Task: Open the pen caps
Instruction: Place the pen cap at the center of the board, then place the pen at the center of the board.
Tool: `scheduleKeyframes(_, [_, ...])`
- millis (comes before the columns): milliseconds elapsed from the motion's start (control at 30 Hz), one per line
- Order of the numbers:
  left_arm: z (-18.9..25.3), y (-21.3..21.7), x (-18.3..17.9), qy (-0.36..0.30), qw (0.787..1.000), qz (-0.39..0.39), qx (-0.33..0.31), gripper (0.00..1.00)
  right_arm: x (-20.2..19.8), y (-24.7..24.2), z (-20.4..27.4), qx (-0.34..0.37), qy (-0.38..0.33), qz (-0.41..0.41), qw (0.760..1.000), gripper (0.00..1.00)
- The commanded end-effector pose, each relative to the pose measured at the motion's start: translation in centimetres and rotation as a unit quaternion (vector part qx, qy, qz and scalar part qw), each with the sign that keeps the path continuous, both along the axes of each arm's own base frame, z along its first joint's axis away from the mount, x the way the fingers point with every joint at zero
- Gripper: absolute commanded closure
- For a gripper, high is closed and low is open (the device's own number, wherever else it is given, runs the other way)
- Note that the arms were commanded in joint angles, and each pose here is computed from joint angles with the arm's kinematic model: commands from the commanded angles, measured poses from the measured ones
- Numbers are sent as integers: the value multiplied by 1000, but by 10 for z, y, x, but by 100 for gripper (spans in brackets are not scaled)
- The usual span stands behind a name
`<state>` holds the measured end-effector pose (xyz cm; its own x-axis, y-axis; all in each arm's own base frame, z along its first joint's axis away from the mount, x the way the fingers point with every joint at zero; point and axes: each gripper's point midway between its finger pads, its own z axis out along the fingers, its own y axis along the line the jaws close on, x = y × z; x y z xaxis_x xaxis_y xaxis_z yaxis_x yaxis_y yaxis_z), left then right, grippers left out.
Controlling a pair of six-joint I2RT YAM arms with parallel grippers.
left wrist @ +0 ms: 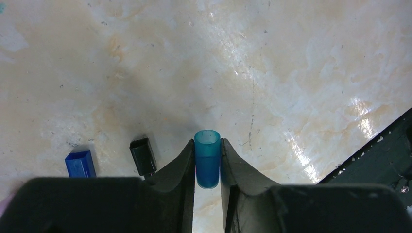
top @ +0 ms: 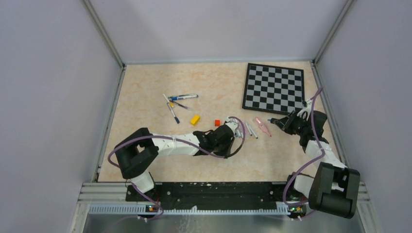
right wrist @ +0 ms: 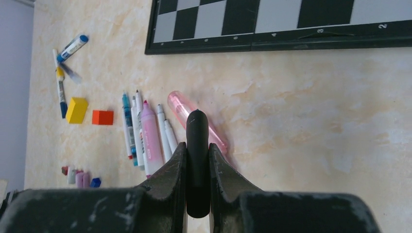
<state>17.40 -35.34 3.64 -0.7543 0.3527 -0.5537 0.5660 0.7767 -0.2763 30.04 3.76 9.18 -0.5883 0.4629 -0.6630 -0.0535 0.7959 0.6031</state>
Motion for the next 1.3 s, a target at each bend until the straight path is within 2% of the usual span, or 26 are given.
scheduleKeyframes(0, [8,-9,6,-12,1000,7,-6,73,17,-19,0,8,-12,-64,998,100])
scheduleKeyframes(267, [7,-9,6,-10,1000,6,-3,70,23,-28,-29,44,30,-98,994,100])
scheduleKeyframes(533, [16,-11,7,-16,1000,5,-11,68,22,-21,-38,66,51,-82,993,90])
scheduleKeyframes(833, [44,-10,13,-46,999,8,-26,66,19,-13,-24,61,35,-40,997,62])
scheduleKeyframes(1000, [59,-8,15,-60,997,10,-38,65,16,-6,-14,61,20,-15,998,53])
scheduleKeyframes(1267, [80,-3,19,-86,995,12,-50,65,12,-13,-5,6,5,-4,1000,33])
